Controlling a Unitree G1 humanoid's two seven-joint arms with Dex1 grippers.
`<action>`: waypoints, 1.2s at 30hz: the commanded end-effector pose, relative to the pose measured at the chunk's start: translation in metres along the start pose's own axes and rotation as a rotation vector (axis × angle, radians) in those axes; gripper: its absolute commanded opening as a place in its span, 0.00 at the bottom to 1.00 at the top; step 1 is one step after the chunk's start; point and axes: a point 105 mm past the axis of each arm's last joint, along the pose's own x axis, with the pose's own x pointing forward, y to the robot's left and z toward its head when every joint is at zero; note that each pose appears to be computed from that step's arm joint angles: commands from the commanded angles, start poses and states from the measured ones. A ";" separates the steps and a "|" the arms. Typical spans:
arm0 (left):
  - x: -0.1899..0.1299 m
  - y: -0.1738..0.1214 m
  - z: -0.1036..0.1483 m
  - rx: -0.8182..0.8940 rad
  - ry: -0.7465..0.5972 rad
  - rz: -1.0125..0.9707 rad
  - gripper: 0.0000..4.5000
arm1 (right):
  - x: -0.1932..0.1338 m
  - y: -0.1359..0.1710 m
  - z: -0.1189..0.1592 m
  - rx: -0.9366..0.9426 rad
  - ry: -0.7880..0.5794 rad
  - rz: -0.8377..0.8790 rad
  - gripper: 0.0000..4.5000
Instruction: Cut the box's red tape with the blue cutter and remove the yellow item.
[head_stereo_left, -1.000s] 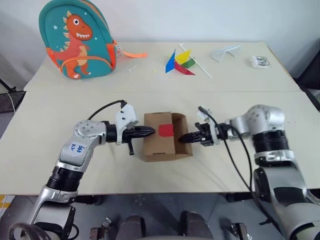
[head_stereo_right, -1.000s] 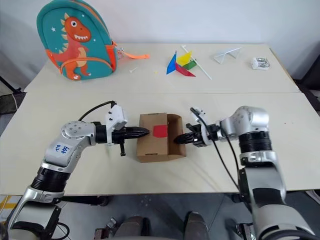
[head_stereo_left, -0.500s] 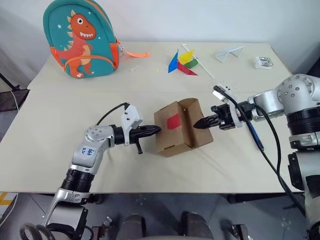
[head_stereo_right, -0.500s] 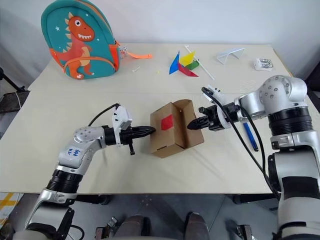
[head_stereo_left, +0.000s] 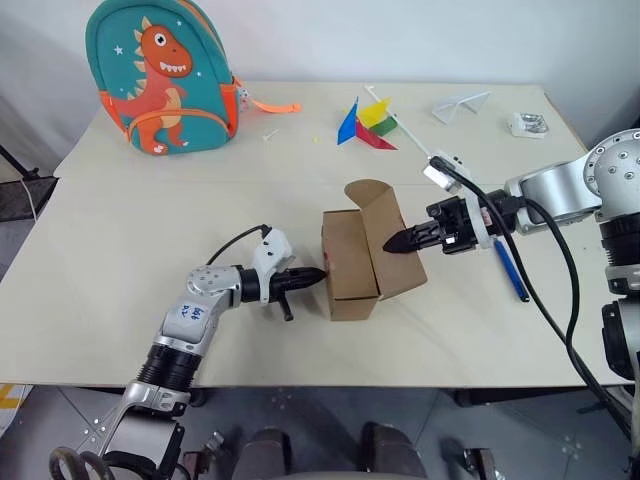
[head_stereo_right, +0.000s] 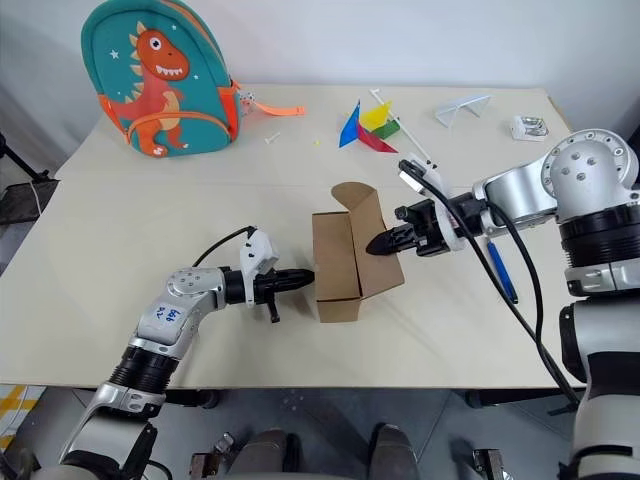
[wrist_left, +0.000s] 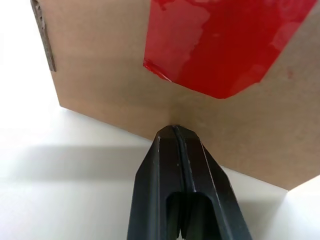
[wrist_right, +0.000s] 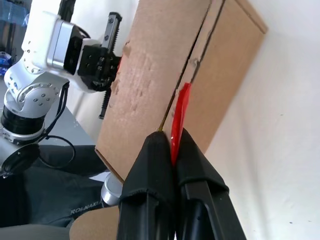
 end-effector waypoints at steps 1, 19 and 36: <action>0.000 0.000 0.011 0.038 -0.036 0.007 0.00 | 0.005 -0.004 -0.009 0.008 0.028 -0.019 0.01; -0.025 0.007 0.031 0.035 -0.064 0.001 0.00 | 0.007 -0.013 -0.007 0.030 -0.006 -0.091 0.01; -0.018 -0.017 0.102 0.011 -0.145 -0.150 0.00 | 0.008 -0.019 -0.006 0.034 -0.009 -0.144 0.01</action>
